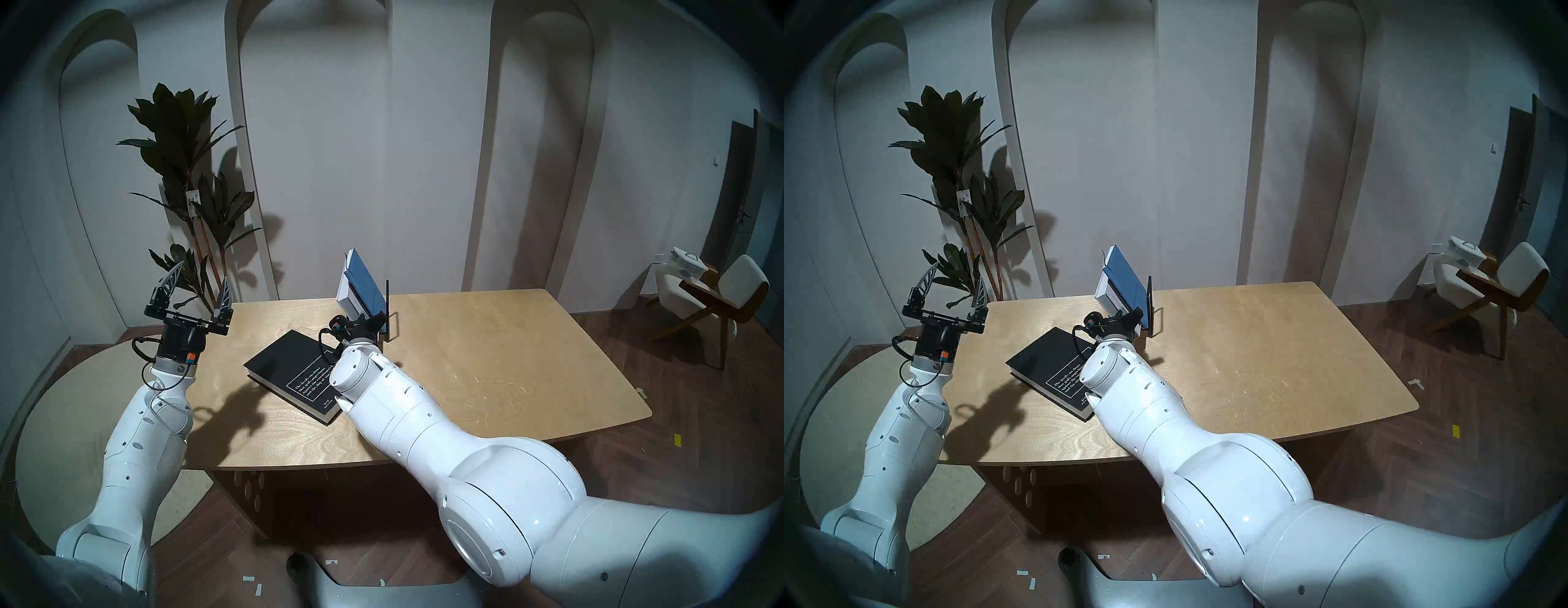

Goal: Stack the books into one stack

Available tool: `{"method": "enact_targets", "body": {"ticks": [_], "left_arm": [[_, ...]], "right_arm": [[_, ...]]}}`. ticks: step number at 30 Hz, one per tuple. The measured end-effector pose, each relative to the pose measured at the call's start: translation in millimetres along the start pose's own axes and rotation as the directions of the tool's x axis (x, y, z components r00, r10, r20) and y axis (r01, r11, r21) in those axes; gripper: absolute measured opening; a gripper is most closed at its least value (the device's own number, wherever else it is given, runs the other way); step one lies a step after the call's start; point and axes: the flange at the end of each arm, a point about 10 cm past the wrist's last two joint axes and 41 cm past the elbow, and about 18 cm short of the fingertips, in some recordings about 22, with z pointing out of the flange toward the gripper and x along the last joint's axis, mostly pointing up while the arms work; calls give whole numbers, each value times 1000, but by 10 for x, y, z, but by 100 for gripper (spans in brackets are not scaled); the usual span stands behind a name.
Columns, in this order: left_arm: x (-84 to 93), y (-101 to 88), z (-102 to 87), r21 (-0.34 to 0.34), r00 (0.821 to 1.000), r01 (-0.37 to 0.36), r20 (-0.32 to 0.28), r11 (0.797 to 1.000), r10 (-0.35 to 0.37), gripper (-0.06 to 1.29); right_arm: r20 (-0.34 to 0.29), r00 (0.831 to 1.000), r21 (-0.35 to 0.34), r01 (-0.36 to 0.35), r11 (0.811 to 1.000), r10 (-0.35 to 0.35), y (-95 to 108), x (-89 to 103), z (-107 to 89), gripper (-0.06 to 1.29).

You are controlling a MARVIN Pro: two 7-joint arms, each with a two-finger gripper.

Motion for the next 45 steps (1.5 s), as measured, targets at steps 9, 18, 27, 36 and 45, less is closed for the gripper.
{"method": "enact_targets", "body": {"ticks": [9, 18, 27, 36, 45], "left_arm": [[17, -11, 16, -4, 1000, 4, 24, 1000, -4, 123], [45, -25, 28, -9, 999, 13, 52, 1000, -12, 123], [77, -31, 13, -22, 996, 25, 85, 999, -23, 123], [119, -44, -3, -38, 991, 45, 125, 998, -40, 123], [176, -74, 1, -58, 982, 75, 178, 996, -64, 123]], "right_arm": [[-69, 998, -101, -4, 995, -3, 115, 184, 14, 22], [-153, 988, -193, 5, 981, -36, 187, 323, -5, 22], [-236, 969, -276, 6, 961, -73, 223, 436, -51, 22], [-331, 937, -352, -12, 936, -113, 236, 611, -127, 22], [-433, 886, -412, -32, 911, -164, 224, 750, -219, 22]]}}
